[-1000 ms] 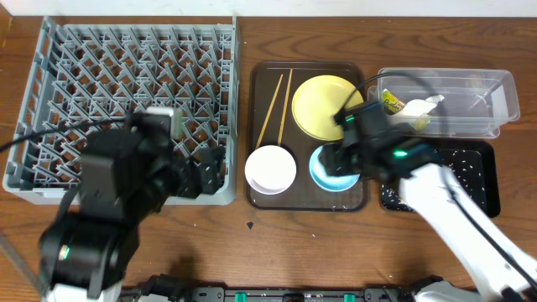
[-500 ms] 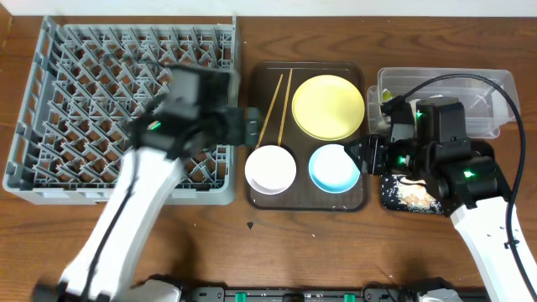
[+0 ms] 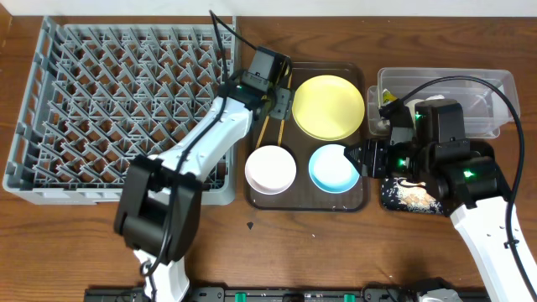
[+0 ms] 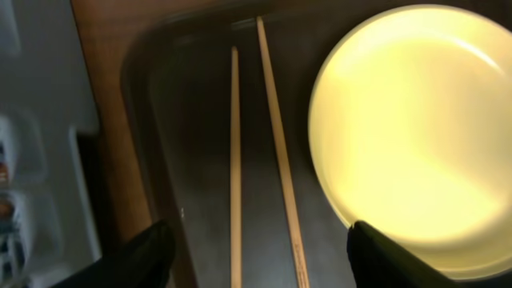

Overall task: Sort waste into correct bins and load items into the dishwasher
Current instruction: 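Grasp a chopstick on the brown tray with the left gripper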

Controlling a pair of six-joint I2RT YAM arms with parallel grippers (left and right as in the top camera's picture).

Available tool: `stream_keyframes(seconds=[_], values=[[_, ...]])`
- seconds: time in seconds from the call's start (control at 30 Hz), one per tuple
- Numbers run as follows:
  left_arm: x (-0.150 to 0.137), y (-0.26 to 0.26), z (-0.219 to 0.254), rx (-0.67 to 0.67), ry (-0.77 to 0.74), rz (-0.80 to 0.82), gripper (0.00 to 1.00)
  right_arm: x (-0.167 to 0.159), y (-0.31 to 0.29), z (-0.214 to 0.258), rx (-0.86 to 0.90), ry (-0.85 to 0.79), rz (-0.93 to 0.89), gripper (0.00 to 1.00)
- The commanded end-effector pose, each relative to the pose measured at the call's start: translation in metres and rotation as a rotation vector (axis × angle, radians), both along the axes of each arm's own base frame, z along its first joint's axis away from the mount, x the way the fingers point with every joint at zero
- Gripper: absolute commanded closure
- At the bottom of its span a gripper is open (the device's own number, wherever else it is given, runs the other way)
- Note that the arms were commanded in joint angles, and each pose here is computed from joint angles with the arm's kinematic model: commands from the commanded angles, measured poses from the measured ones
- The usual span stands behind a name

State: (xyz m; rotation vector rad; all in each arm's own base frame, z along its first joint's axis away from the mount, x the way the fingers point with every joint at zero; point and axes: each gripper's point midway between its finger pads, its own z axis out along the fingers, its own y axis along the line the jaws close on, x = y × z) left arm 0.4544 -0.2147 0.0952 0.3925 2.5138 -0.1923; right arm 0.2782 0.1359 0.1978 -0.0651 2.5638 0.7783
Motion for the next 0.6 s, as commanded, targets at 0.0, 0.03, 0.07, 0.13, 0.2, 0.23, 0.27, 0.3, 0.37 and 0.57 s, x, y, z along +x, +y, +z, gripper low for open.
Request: stream_keyframes(seconds=[0.0,0.03,0.07,0.13,0.2,0.23,0.27,0.3,0.37,0.57], values=[[0.023,0.005,-0.008,0.051,-0.062,0.030,0.32,-0.001,0.002,0.004,0.002,-0.012,0.022,0.47],[0.025,0.006,-0.011,0.058,-0.067,0.037,0.34,-0.001,0.002,0.004,0.001,-0.010,0.023,0.47],[0.028,0.006,-0.018,0.063,-0.065,0.040,0.34,-0.002,0.002,0.004,0.001,-0.008,0.024,0.47],[0.029,0.005,-0.031,0.069,-0.052,0.039,0.34,-0.002,0.002,0.004,0.000,-0.008,0.023,0.47],[0.028,0.006,-0.044,0.079,-0.033,0.039,0.35,-0.002,0.002,0.004,0.000,-0.008,0.023,0.47],[0.028,0.006,-0.049,0.084,-0.022,0.039,0.34,-0.002,0.002,0.004,0.000,-0.008,0.023,0.47],[0.027,0.008,-0.055,0.090,-0.011,0.040,0.35,-0.002,0.002,0.003,0.000,-0.006,0.023,0.47],[0.027,0.009,-0.061,0.095,0.000,0.042,0.35,-0.002,0.002,0.003,0.000,-0.005,0.023,0.47],[0.027,0.014,-0.072,0.105,0.022,0.050,0.39,-0.003,0.002,0.003,-0.001,-0.002,0.023,0.47],[0.025,0.028,-0.088,0.090,0.069,0.122,0.49,-0.004,0.002,0.002,-0.002,0.002,0.023,0.47]])
